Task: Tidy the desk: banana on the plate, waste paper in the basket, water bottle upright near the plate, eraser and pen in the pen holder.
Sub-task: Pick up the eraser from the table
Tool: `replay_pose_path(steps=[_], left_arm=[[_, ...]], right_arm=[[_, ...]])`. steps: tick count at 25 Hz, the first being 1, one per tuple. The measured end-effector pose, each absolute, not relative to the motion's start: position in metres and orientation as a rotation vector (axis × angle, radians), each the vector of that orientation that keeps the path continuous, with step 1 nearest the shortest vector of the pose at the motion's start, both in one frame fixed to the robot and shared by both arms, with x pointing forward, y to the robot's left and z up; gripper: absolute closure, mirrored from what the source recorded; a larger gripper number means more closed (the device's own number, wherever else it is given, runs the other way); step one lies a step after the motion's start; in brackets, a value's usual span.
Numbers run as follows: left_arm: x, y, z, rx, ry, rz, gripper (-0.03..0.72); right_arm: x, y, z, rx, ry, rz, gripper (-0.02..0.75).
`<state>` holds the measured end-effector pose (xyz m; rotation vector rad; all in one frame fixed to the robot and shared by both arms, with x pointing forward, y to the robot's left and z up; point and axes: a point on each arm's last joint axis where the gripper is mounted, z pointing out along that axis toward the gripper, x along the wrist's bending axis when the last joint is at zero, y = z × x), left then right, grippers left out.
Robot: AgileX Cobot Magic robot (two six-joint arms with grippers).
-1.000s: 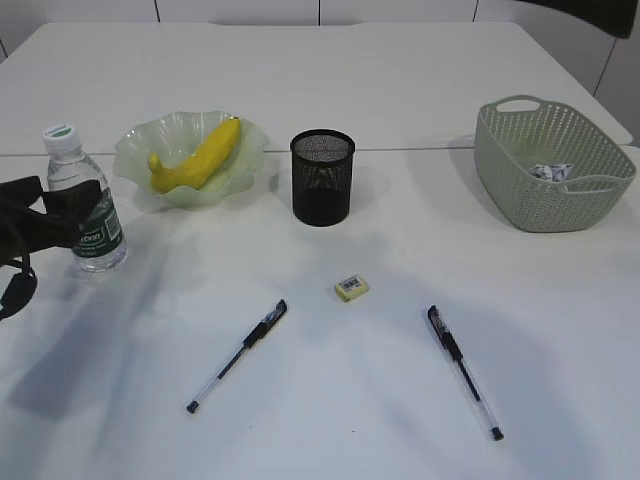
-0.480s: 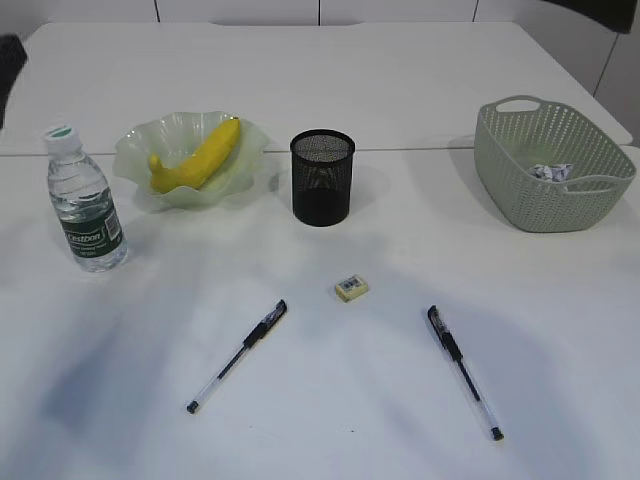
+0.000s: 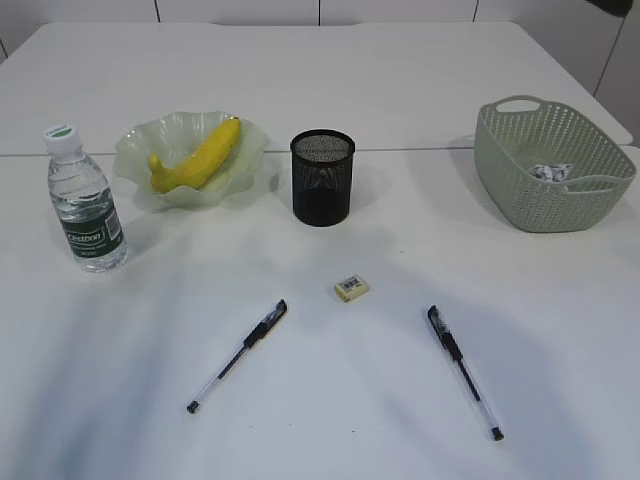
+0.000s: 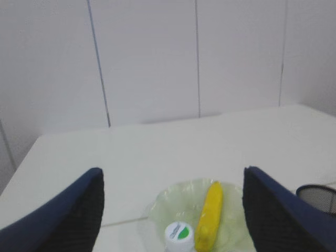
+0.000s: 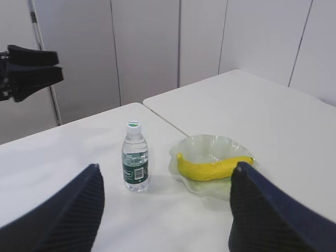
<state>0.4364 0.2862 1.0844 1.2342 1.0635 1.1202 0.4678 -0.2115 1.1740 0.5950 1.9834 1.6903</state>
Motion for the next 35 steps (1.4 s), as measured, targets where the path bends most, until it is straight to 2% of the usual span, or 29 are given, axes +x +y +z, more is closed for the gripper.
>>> replay_pose_path(steps=[2,7,13,22,30,35], left_arm=[[0.425,0.292,1.091,1.281,1.187,1.119,0.097],[0.392,0.305,1.124,1.28,1.452,1.076,0.097],[0.372,0.304,1.145,1.294,1.659,0.879,0.113],[0.355,0.289,1.132,1.525,1.759,0.566,0.128],[0.354,0.287,1.13,1.535,1.767,0.526,0.139],[0.354,0.287,1.131,1.528,1.762,0.527,0.145]], right_arm=[[0.469,-0.212,1.174,0.615,1.971,1.686,0.184],[0.47,-0.213,1.174,0.66,1.959,1.697,0.184],[0.471,-0.215,1.172,0.736,1.98,1.675,0.184],[0.478,-0.207,1.171,0.854,2.14,1.461,0.184],[0.525,-0.178,1.139,1.16,2.359,1.288,0.184],[0.563,-0.159,1.114,1.3,2.493,1.041,0.186]])
